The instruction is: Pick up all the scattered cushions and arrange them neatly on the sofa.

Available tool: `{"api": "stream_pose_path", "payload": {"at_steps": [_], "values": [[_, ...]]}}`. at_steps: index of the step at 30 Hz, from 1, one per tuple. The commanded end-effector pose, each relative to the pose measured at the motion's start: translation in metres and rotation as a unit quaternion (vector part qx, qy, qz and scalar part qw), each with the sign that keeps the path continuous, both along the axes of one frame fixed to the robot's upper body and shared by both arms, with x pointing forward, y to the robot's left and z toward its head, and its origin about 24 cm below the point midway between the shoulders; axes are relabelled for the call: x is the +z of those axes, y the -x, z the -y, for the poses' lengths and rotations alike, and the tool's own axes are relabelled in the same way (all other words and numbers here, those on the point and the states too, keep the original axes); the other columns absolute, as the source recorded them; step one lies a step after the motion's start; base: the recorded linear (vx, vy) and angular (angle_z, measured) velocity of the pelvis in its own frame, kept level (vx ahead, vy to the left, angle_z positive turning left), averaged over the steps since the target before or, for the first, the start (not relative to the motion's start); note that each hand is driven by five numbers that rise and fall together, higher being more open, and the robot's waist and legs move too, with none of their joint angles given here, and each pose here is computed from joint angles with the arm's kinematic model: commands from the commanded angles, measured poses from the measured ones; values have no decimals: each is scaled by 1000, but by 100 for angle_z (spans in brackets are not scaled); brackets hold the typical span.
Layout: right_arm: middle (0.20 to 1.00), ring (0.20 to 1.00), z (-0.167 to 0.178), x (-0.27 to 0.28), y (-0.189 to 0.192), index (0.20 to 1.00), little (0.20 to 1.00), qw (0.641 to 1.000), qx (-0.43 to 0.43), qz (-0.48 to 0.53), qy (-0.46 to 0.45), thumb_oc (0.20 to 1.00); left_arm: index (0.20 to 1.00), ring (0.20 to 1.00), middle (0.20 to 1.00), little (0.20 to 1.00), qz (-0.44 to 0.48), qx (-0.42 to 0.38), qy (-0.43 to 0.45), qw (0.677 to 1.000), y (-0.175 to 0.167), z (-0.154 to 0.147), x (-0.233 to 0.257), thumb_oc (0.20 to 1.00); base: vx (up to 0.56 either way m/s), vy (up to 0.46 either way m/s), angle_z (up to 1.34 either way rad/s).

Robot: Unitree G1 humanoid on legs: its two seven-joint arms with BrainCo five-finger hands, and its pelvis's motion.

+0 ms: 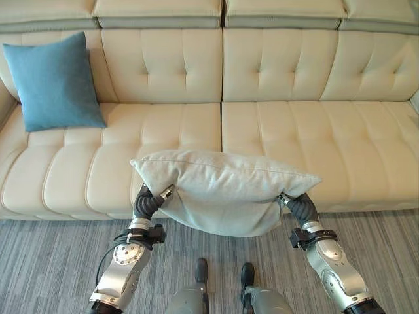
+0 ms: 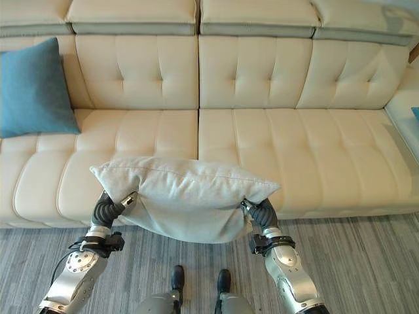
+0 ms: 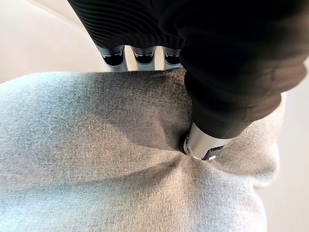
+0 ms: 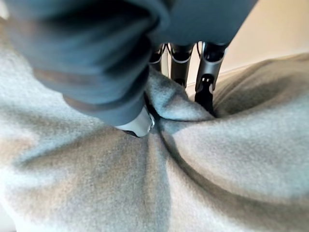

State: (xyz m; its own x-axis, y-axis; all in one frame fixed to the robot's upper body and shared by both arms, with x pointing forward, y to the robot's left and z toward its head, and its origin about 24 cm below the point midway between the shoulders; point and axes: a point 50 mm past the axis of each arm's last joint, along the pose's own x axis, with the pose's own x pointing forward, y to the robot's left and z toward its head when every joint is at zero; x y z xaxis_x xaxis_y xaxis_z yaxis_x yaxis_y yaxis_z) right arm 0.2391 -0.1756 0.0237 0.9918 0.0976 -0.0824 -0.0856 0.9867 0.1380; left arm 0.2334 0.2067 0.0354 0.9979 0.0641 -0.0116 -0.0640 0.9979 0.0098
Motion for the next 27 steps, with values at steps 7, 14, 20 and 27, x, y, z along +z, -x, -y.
{"api": "stream_pose_path", "payload": {"at_steps": [7,14,20,27], "values": [[200,200,-27,34,-7,200,200,991,85,87,-61,200,200,200,200,200,68,-47,-23,996,4,-2,28,200,97,138,-34],[200,200,-29,41,-9,200,200,989,95,102,-58,200,200,200,200,200,73,-37,-34,996,3,-5,30,200,201,28,6],[200,200,-24,42,-7,200,200,989,99,102,-42,200,200,200,200,200,76,-26,-20,997,1,-2,26,200,372,-130,17],[200,200,-1,40,1,200,200,992,82,95,-13,200,200,200,200,200,75,-64,13,995,2,11,24,200,373,-329,73]]}}
